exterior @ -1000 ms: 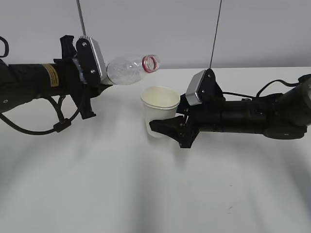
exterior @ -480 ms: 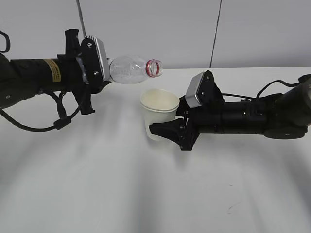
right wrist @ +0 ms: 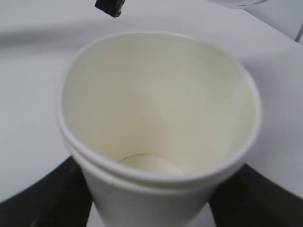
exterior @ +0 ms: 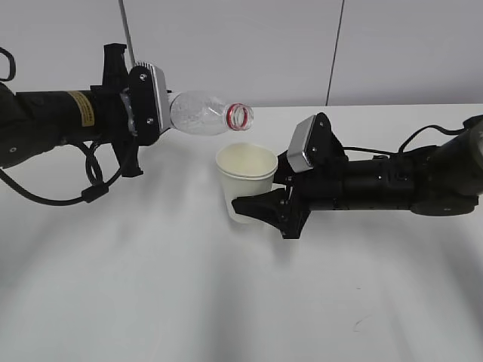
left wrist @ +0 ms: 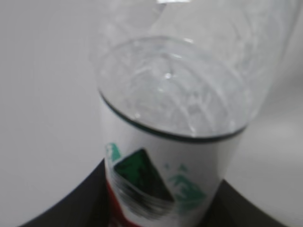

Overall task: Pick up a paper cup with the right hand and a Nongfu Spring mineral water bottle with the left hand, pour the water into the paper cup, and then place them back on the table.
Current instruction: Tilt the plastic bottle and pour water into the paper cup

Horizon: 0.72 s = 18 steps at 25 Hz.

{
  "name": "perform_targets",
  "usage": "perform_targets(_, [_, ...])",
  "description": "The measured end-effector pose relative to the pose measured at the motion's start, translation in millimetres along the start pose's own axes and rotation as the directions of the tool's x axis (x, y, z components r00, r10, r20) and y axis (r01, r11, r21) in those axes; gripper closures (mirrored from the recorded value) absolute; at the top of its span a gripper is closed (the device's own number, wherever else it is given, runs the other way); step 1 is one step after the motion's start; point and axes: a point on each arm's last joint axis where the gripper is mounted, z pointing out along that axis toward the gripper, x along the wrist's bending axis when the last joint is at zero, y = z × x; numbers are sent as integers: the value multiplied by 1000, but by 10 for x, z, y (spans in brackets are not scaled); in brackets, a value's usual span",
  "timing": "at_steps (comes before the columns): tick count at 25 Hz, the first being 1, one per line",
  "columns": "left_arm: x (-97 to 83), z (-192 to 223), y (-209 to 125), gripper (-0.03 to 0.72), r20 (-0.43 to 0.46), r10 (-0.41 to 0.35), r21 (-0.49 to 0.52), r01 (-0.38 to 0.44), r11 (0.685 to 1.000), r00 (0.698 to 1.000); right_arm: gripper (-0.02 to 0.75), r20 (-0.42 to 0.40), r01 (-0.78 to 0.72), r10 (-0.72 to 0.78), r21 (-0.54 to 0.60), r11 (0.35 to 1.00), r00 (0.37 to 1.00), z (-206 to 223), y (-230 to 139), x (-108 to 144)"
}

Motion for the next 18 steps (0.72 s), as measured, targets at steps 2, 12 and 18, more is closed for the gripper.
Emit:
perform_targets(2, [0,0,0,384,0,20,0,-20,1000,1000,239,4,0,0,7,1000,1000,0,-7,-3])
perform_targets(12, [9,0,-9,384,-10,81,11,-81,997,997,239,5,6,-6,35,999,1000,-1,-32,-5])
perform_targets(18, [9,0,-10,385,-9,140,12,-139,990,990,239,-21,2,-1,51,999,1000,-2,-47,19])
